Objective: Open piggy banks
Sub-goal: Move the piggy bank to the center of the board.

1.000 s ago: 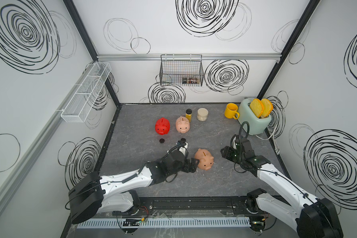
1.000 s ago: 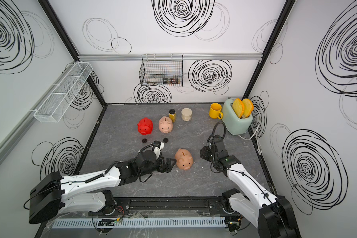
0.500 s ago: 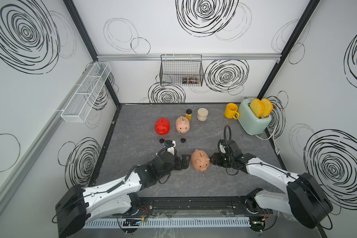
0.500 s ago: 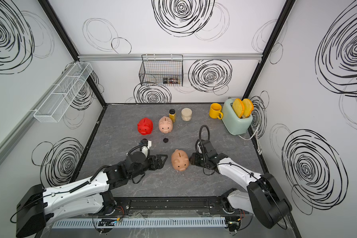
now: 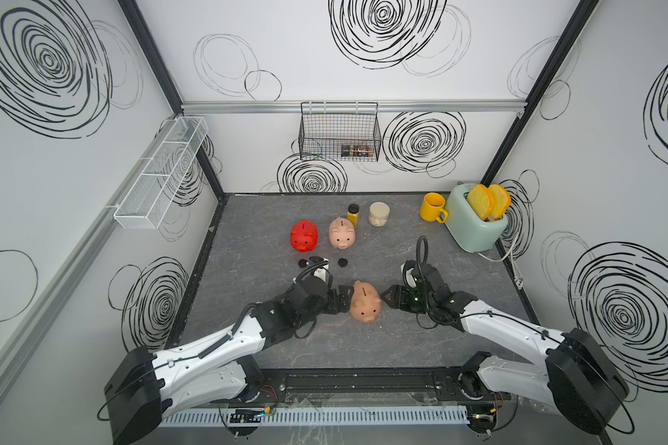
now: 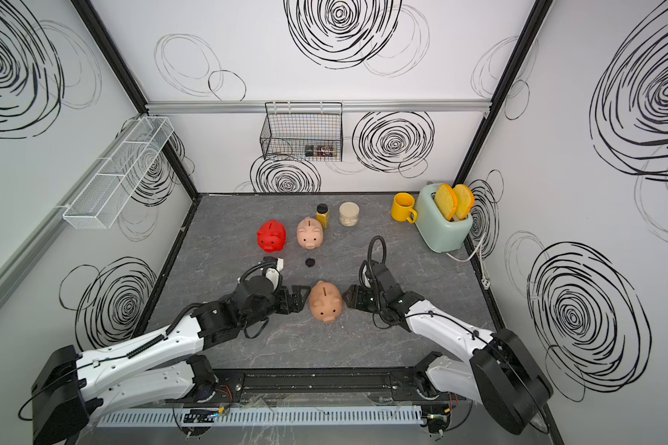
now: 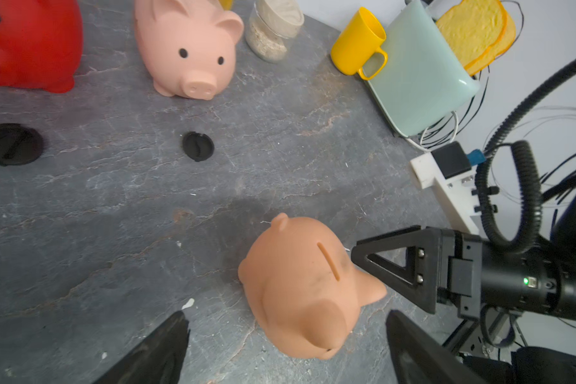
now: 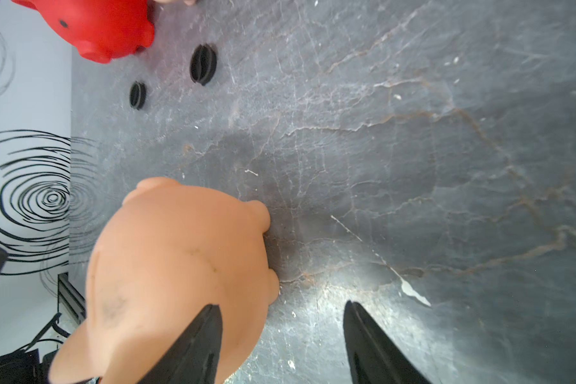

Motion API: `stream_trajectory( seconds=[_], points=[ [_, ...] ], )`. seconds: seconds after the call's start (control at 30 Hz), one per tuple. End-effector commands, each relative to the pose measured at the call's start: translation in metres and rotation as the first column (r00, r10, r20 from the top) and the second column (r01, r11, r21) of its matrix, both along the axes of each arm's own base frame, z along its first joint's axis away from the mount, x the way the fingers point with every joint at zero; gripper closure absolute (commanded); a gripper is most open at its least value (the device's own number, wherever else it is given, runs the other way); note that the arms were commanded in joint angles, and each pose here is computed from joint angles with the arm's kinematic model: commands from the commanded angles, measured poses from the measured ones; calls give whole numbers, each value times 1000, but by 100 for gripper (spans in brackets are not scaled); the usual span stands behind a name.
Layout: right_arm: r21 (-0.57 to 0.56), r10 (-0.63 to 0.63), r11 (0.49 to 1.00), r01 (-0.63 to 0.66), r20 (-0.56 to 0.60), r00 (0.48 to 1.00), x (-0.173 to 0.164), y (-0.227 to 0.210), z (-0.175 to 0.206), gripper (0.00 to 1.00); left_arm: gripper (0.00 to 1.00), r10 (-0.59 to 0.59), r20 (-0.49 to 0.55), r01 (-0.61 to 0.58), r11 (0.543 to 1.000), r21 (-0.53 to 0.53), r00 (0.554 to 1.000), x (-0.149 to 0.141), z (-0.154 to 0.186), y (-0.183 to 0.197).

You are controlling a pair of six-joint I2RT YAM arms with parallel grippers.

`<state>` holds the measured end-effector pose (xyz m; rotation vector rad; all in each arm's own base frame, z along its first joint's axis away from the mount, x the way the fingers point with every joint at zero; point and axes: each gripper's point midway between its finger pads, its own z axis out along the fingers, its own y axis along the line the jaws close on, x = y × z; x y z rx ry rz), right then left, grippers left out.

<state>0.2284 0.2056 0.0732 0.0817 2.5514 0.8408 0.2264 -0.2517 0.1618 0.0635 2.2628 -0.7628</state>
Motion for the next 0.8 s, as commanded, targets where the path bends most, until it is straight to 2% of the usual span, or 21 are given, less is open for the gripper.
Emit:
stream_trajectory(
  seconds=[0.0, 0.17, 0.5, 0.6, 0.7, 0.77],
  points=[
    [-10, -28, 1000, 28, 5, 1000, 0, -7, -6, 36, 4, 36, 5, -36, 999, 14, 999, 2, 6, -7],
    [16, 86, 996, -86, -48, 995, -14, 15, -12, 39, 4, 58, -24, -58, 998, 2, 998, -5, 1, -16],
    [21, 259, 966, -259, -3, 966, -47, 56, -1, 42, 4, 77, -39, -76, 996, 36, 996, -6, -6, -7],
    [-19, 208, 978, -208, 24, 978, -42, 44, -1, 41, 4, 56, -36, -53, 996, 65, 998, -7, -8, -10],
    [-52, 125, 991, -121, 86, 988, -31, 24, 2, 31, 4, 54, -35, -49, 990, 132, 998, -6, -10, -10],
    [-52, 54, 997, -49, 106, 993, -24, 9, 3, 28, 4, 50, -26, -45, 985, 168, 998, -5, -9, -12]
  ],
)
